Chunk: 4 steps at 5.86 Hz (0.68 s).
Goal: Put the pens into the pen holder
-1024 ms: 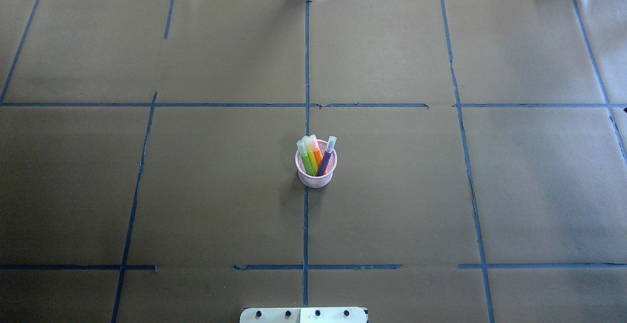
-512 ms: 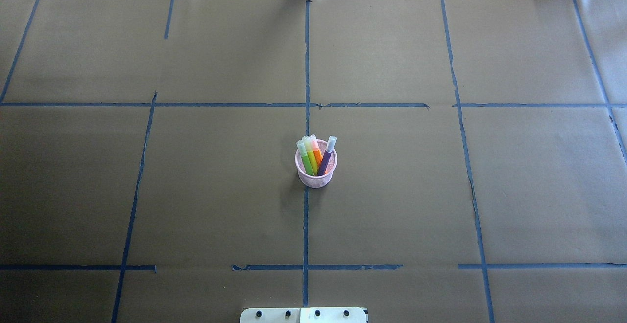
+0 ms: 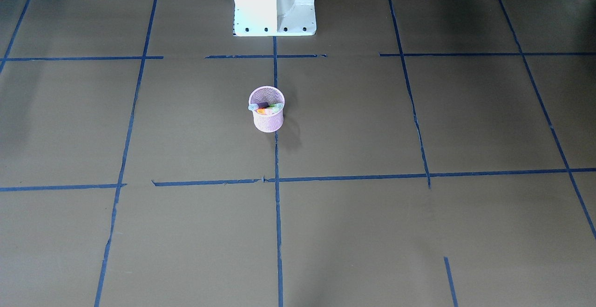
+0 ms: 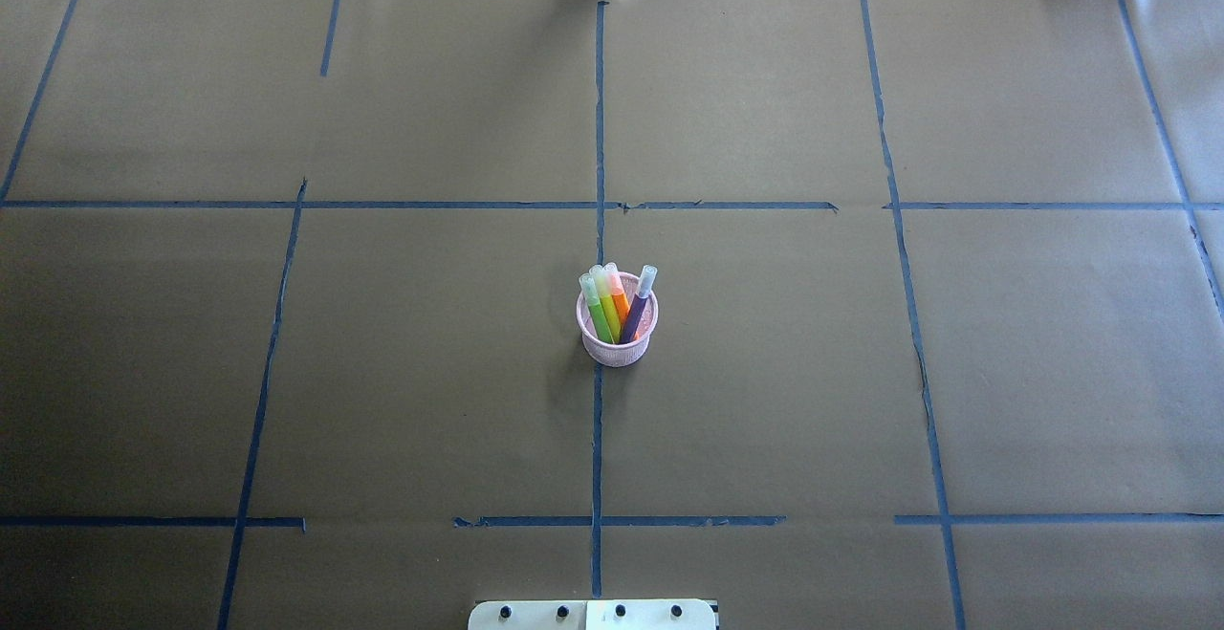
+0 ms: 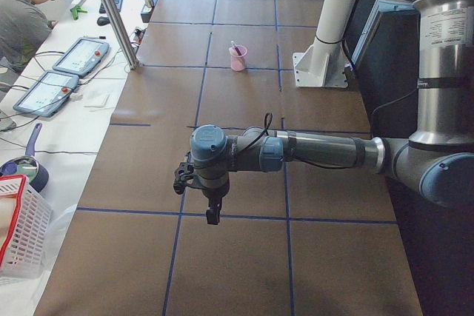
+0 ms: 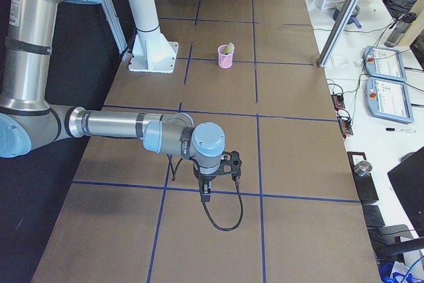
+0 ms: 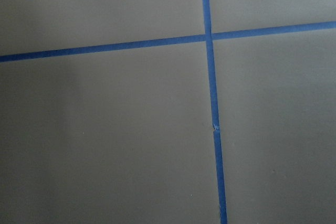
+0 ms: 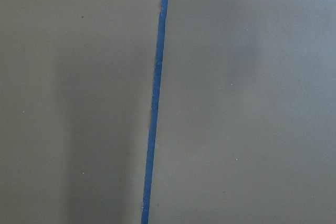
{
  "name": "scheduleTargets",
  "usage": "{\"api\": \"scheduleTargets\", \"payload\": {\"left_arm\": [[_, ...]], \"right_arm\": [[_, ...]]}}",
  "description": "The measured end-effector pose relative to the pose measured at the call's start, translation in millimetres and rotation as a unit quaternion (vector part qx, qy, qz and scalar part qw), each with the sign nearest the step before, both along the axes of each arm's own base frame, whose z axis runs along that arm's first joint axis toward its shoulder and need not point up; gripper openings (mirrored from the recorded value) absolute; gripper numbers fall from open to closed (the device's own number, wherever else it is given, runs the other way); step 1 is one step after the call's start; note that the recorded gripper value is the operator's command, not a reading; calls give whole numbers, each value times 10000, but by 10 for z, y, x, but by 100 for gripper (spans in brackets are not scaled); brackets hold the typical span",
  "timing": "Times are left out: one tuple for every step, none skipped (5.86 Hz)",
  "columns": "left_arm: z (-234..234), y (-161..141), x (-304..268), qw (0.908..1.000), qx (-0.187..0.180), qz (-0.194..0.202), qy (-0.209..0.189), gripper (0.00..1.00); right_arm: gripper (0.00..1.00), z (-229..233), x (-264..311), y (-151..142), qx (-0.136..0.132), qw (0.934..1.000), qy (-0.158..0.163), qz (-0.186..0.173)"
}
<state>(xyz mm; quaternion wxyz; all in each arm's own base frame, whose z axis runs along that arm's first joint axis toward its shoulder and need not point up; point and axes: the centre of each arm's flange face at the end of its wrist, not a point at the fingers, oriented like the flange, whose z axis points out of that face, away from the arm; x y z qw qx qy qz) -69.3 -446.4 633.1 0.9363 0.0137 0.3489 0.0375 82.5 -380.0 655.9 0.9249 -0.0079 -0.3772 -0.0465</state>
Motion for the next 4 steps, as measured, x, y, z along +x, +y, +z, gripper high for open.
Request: {"api": "scheduleTargets", "payload": {"left_arm": [[-28,-2,1,10000,49,-4,5,100],[-56,17,2,9999,100,5,8,100],[-98,68,4,9999,140,10,4,100],[-130,111,21,9999,163,32,2,100]], "right_arm": [[100,3,1,1,-7,10000,-5,8],[100,1,-2,0,-3,10000,-23,10],[100,-4,-5,-2,9,10000,-51,6],[100,-5,-8,-3,19,10000,-64,-3]]}}
